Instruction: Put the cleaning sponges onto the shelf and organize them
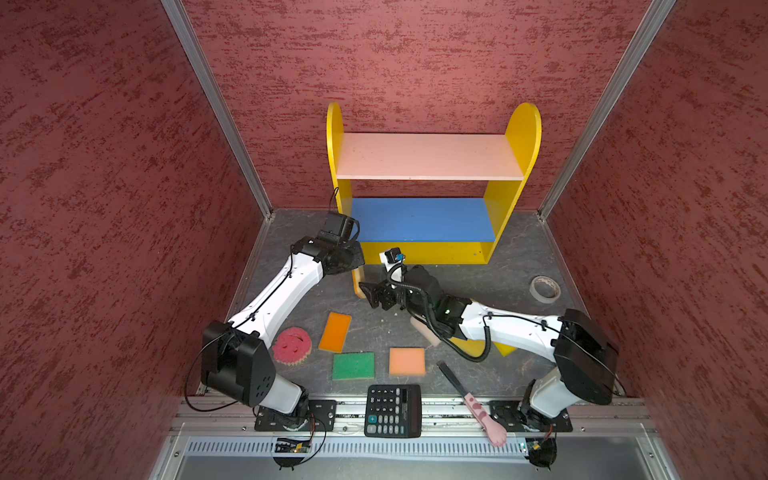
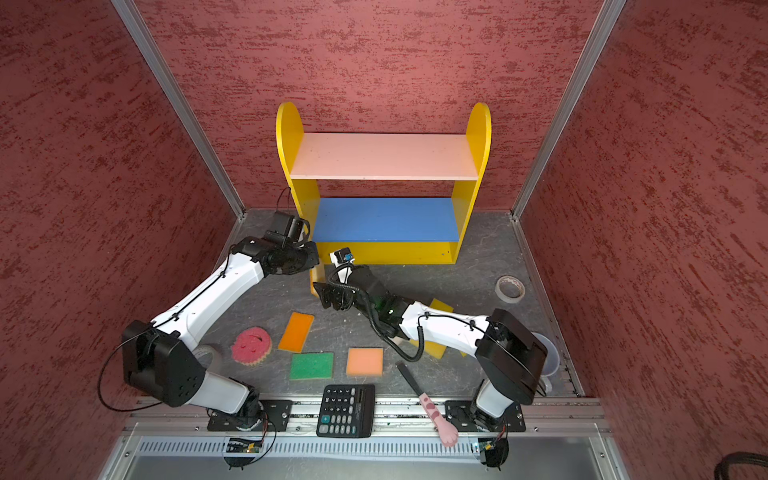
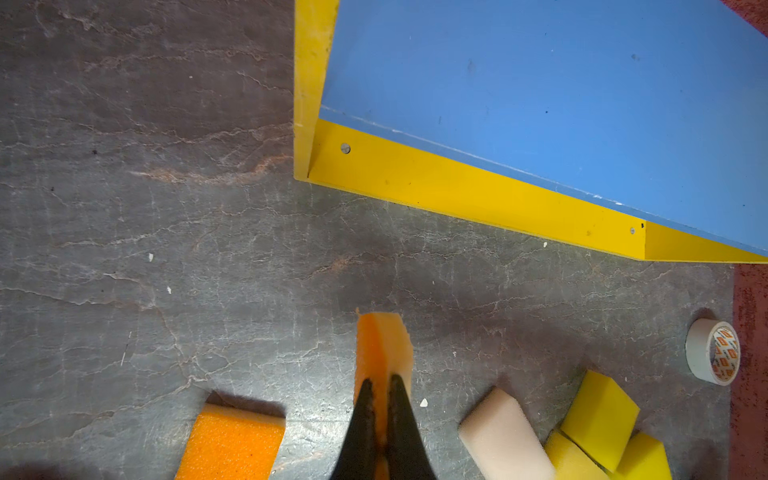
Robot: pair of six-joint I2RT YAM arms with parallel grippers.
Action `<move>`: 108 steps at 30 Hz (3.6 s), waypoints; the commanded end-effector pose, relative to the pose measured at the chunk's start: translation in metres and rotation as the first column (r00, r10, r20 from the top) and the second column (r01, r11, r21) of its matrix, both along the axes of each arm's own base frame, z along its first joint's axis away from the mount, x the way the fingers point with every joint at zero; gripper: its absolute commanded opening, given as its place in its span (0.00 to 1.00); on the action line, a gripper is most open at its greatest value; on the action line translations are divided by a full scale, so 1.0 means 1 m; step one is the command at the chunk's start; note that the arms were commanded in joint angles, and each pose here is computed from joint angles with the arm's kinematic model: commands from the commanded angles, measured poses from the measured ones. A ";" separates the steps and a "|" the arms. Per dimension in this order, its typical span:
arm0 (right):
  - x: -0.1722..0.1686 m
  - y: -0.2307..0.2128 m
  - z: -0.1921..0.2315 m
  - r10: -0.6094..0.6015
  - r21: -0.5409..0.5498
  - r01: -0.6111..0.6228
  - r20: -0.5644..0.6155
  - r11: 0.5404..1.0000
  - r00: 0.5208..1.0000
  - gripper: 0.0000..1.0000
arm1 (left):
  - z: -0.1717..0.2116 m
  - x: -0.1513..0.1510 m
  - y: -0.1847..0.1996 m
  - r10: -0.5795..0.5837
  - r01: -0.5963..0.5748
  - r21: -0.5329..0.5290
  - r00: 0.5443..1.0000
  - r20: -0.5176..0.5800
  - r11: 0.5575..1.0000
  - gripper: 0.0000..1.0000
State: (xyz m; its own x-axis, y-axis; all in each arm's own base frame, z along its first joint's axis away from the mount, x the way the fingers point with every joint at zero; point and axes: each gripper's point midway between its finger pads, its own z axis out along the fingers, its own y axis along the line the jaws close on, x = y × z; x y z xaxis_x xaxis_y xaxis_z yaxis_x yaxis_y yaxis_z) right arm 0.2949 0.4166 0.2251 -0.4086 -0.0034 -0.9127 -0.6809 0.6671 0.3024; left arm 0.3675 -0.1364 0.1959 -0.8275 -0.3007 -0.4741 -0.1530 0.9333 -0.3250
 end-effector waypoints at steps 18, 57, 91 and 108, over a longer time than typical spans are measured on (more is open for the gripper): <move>0.039 0.033 -0.049 -0.086 -0.049 0.079 -0.151 0.996 0.985 0.82 | -0.024 0.000 -0.017 -0.023 0.021 -0.042 0.999 -0.046 0.999 0.00; 0.047 -0.038 0.072 0.465 0.724 -0.179 -0.216 0.666 0.859 0.08 | 0.071 -0.027 -0.005 0.049 0.269 -0.695 0.915 0.401 0.667 1.00; 0.032 -0.045 0.097 0.542 0.825 -0.166 -0.191 0.541 0.818 0.31 | 0.119 -0.013 -0.038 0.002 0.379 -0.741 0.890 0.456 0.554 0.15; 0.021 -0.036 0.051 0.338 0.573 -0.088 -0.346 0.815 0.875 0.67 | 0.115 -0.010 -0.027 0.018 0.355 -0.710 0.888 0.459 0.609 0.07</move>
State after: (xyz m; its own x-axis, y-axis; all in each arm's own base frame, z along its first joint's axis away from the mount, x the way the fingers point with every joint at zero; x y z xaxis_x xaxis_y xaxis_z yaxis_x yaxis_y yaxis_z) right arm 0.3210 0.3711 0.2915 -0.8032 0.3374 -0.4909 -0.5026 0.0584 0.8625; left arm 0.3596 -0.1668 0.2933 -0.7332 -0.5782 -0.3579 0.2310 0.2832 -0.9308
